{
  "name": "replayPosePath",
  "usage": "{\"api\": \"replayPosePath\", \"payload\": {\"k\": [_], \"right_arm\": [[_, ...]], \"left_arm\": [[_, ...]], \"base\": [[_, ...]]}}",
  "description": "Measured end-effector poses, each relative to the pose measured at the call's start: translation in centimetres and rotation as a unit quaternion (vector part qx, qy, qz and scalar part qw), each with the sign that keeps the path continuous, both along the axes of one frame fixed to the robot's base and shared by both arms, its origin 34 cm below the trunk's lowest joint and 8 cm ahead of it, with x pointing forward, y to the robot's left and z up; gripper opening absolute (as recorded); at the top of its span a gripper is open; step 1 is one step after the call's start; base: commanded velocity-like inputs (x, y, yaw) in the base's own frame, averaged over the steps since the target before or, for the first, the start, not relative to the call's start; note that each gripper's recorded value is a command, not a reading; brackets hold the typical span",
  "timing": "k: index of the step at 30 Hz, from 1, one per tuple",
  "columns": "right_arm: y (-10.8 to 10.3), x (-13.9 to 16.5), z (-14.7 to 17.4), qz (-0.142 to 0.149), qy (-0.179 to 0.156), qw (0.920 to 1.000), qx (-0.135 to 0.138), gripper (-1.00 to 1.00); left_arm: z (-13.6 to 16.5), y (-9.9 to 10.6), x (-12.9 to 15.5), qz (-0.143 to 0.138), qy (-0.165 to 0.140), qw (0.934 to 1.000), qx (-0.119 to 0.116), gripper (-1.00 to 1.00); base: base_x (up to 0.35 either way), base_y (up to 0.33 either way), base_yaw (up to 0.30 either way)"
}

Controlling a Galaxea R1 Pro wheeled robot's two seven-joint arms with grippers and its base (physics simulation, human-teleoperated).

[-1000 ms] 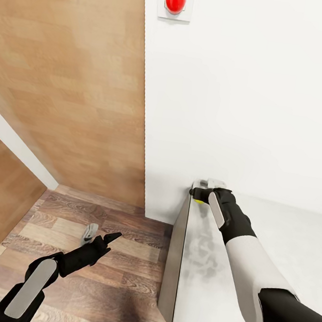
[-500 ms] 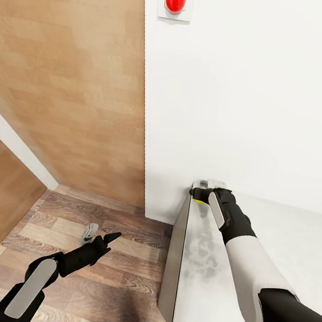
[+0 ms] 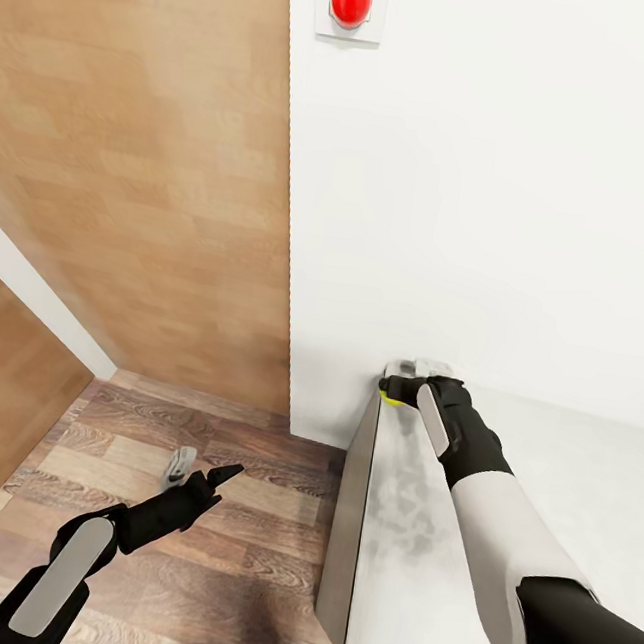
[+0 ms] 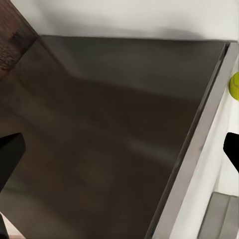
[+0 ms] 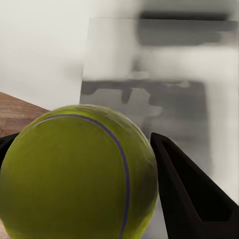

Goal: Put all the toys in the child's room - the three board games (two on the bed and one on the table), the two jigsaw puzzles on the table, and the tennis ball on the table - inside the toy box on the table in the child's room.

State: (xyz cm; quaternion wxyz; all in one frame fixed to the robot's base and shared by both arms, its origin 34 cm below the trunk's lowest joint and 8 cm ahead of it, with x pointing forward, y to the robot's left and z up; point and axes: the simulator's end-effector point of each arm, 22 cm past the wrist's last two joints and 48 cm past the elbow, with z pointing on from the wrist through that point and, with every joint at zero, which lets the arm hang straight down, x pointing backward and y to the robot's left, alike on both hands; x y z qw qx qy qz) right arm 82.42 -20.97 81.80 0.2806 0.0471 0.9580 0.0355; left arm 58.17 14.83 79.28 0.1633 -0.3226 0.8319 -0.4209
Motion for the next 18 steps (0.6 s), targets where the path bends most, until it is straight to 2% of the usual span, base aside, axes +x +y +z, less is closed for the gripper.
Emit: {"api": "replayPosePath", "payload": {"k": [18], "right_arm": [[-0.04, -0.04, -0.04, -0.001, 0.000, 1.0000, 0.000, -1.00]], "left_arm": [[0.01, 0.01, 0.01, 0.000, 0.000, 1.0000, 0.000, 1.00]], "base": [[0.000, 0.000, 0.000]]}}
